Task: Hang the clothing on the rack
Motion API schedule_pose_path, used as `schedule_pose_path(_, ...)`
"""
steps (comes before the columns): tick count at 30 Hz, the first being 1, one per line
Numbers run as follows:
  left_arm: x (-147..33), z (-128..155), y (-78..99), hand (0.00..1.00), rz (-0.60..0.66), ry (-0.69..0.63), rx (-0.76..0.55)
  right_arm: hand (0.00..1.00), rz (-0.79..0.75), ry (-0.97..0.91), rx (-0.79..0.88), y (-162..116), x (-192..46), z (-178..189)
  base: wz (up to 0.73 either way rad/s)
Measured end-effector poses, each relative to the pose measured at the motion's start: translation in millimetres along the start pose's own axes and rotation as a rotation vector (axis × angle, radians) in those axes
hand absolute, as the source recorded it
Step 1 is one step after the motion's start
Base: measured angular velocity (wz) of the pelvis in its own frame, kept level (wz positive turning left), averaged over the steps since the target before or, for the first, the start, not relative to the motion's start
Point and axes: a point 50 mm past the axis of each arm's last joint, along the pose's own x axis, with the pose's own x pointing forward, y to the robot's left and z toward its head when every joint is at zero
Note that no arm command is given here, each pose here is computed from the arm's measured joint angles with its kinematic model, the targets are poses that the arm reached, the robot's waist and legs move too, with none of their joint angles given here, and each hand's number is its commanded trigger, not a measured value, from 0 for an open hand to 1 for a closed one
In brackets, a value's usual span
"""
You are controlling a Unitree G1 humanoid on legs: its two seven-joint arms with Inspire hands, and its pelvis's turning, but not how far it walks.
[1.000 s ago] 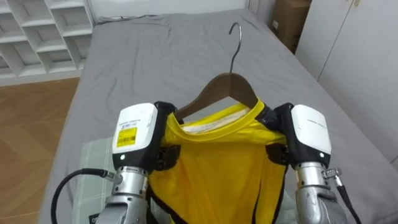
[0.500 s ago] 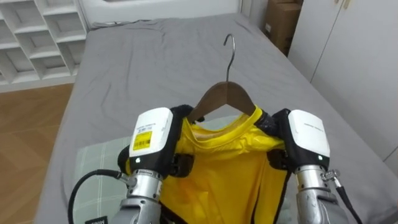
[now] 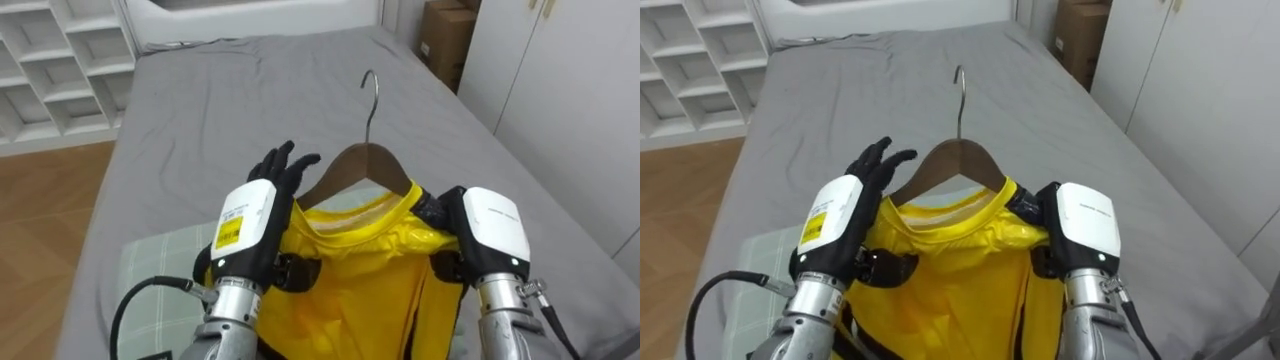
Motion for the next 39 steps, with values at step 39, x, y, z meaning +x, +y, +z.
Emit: schedule_pose_path(39, -41.2, -69.9, 33.6, 0.00, 0.162, 0.285, -0.394, 1.00, -0.283, 0.144, 0.064, -42.4, -23.4, -56.9, -0.02)
